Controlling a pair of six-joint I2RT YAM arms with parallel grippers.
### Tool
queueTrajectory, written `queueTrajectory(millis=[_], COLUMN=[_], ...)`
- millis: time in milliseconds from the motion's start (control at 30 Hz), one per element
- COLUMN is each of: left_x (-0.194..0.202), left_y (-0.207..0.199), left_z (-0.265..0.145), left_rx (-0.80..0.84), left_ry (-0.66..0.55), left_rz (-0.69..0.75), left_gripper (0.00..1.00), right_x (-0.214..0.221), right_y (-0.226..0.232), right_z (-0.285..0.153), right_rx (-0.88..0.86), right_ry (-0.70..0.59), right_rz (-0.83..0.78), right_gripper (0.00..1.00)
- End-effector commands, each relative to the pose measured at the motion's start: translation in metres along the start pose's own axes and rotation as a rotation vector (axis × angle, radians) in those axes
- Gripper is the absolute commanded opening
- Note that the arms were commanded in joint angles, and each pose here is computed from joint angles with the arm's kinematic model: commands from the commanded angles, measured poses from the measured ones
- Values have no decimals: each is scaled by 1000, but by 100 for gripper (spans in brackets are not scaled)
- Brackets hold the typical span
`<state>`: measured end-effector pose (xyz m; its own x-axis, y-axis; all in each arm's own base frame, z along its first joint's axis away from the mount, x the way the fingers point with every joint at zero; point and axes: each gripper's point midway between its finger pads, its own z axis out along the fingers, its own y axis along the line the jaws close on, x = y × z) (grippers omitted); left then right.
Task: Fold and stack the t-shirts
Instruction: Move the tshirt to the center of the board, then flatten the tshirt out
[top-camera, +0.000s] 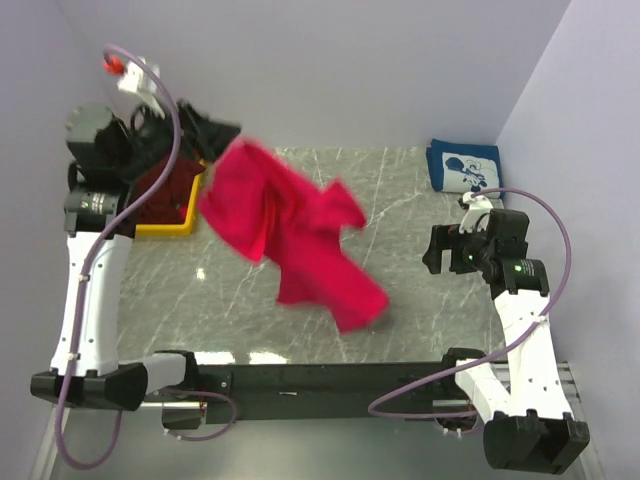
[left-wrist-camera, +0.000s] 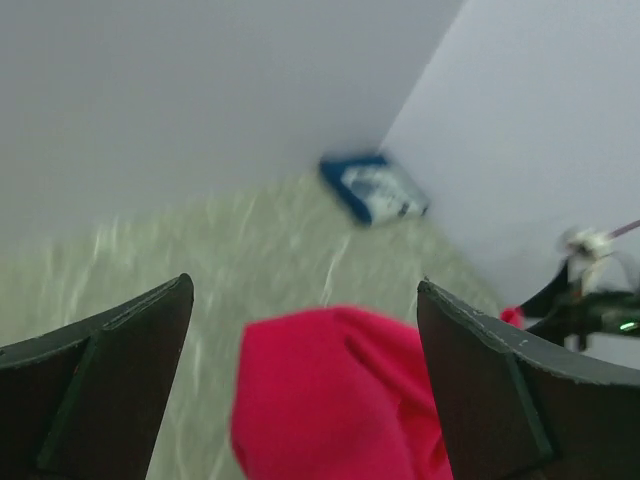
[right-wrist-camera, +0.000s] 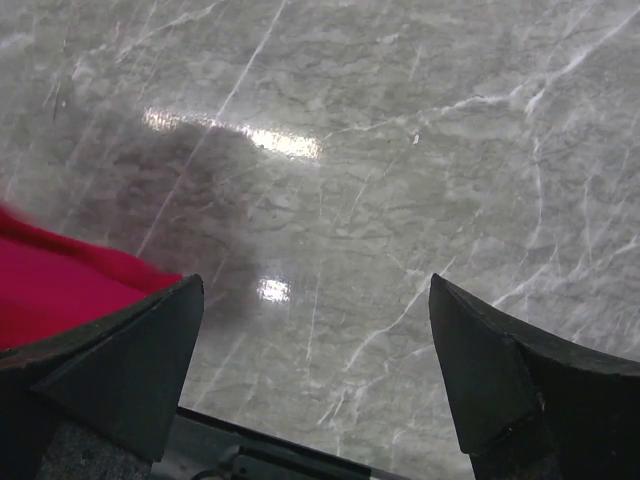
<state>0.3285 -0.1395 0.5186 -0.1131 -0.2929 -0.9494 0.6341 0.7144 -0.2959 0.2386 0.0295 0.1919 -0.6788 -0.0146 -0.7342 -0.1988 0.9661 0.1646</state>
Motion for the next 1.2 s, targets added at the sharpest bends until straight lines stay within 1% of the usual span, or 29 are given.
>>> queueTrajectory(millis=[0,33,100,133,167,200,233,267,300,333,367,400,433,467,500,533,567,600,633,667,700,800,900,967,1100,1133,1167], left_x=[104,112,145,158,184,198,213,236,254,270,290,301,316,336,344,356,374,383,390,405,409,423,438,445,459,463,472], left_y=[79,93,108,112,113,114,113,111,103,93,85,83,65,60,65,55,58,61,59,60,67,69,75,76,78,79,82], left_z=[-26,-39,-49,-51,-57,-61,-63,-67,-77,-78,-85,-88,-84,-92,-86,-85,-92,-93,-90,-96,-95,-88,-90,-88,-80,-80,-80], left_rx=[-162,-172,-207,-189,-169,-146,-84,-44,-16,61,95,108,167,163,140,163,142,130,129,127,82,33,-9,-21,-69,-83,-101], left_ry=[235,245,328,377,460,511,567,640,711,763,814,840,872,908,903,927,966,984,992,1031,1050,1079,1173,1204,1238,1251,1279], left_rz=[-171,-179,-184,-125,-172,-169,-83,-101,-125,-61,-66,-38,3,14,68,97,102,111,116,100,121,123,61,23,-77,-98,-126], left_gripper=[99,99,99,100,99,99,97,95,89,86,84,82,82,81,81,81,81,82,83,85,88,89,85,82,76,74,69], right_x=[-4,-1,2,11,11,14,20,22,32,36,41,46,56,62,73,78,84,95,99,103,112,131,144,150,165,168,170], right_y=[4,4,7,9,11,17,20,24,25,27,32,38,42,50,52,57,66,70,74,82,88,105,117,122,127,127,129], right_z=[-6,-4,0,5,6,9,15,18,25,29,34,39,48,52,60,64,66,70,72,72,77,83,84,83,87,87,88], right_rx=[-30,-40,-76,-102,-132,-174,-200,-221,-244,-251,-267,-282,-302,-326,-342,-362,-398,-419,-437,-466,-483,-536,-580,-589,-585,-581,-582], right_ry=[-16,14,45,102,119,137,184,208,274,304,340,372,435,475,544,579,620,686,709,731,770,851,914,931,951,959,964], right_rz=[-58,-60,-79,-66,-89,-86,-81,-93,-93,-106,-126,-141,-140,-158,-148,-149,-169,-156,-160,-154,-160,-139,-139,-139,-188,-196,-206], right_gripper=[100,100,100,100,100,100,100,100,98,97,96,93,91,90,86,84,79,78,77,77,77,76,76,75,74,73,70])
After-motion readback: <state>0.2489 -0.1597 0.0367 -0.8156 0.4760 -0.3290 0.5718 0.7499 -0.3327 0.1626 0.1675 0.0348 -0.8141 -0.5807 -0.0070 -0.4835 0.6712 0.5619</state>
